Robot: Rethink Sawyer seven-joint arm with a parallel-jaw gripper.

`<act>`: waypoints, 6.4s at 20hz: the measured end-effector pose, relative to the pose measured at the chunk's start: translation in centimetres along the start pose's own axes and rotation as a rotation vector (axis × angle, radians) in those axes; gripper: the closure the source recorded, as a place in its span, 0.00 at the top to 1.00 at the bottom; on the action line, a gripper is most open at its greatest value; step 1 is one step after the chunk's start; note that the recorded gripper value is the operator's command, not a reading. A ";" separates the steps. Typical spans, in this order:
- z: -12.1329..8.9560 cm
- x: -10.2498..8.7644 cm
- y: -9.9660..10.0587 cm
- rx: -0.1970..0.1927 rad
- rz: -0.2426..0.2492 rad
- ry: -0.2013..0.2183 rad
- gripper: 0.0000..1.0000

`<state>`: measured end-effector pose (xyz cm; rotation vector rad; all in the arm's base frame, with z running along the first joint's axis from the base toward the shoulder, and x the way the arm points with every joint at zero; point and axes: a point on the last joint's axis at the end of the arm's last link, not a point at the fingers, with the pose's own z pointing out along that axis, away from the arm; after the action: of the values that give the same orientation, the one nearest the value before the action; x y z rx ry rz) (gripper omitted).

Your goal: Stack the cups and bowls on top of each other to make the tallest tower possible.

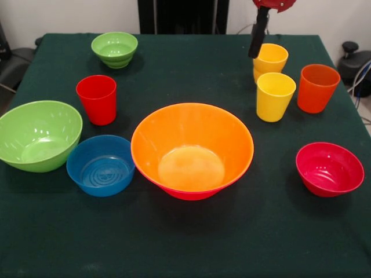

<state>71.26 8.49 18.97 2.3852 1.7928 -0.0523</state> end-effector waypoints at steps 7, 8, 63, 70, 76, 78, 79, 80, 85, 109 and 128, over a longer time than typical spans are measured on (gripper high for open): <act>0.6 -2.4 1.0 0.007 0.037 -0.001 1.00; 0.7 -2.7 1.1 0.008 0.041 -0.002 1.00; 3.5 2.8 6.3 0.008 -0.076 -0.003 1.00; 4.4 3.1 6.1 0.027 -0.084 -0.006 1.00; 4.3 3.1 5.9 0.048 -0.085 -0.007 1.00; 4.2 3.2 5.8 0.052 -0.085 -0.007 1.00; 4.1 3.2 5.8 0.054 -0.086 -0.006 1.00; 4.0 3.2 5.8 0.056 -0.086 -0.006 1.00; 2.9 4.3 5.5 0.049 -0.099 0.000 1.00; 0.4 6.6 1.6 0.033 -0.116 0.009 1.00; 2.2 3.8 0.9 0.032 -0.073 -0.010 1.00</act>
<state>73.36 11.58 16.41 2.3360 1.8884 -0.1015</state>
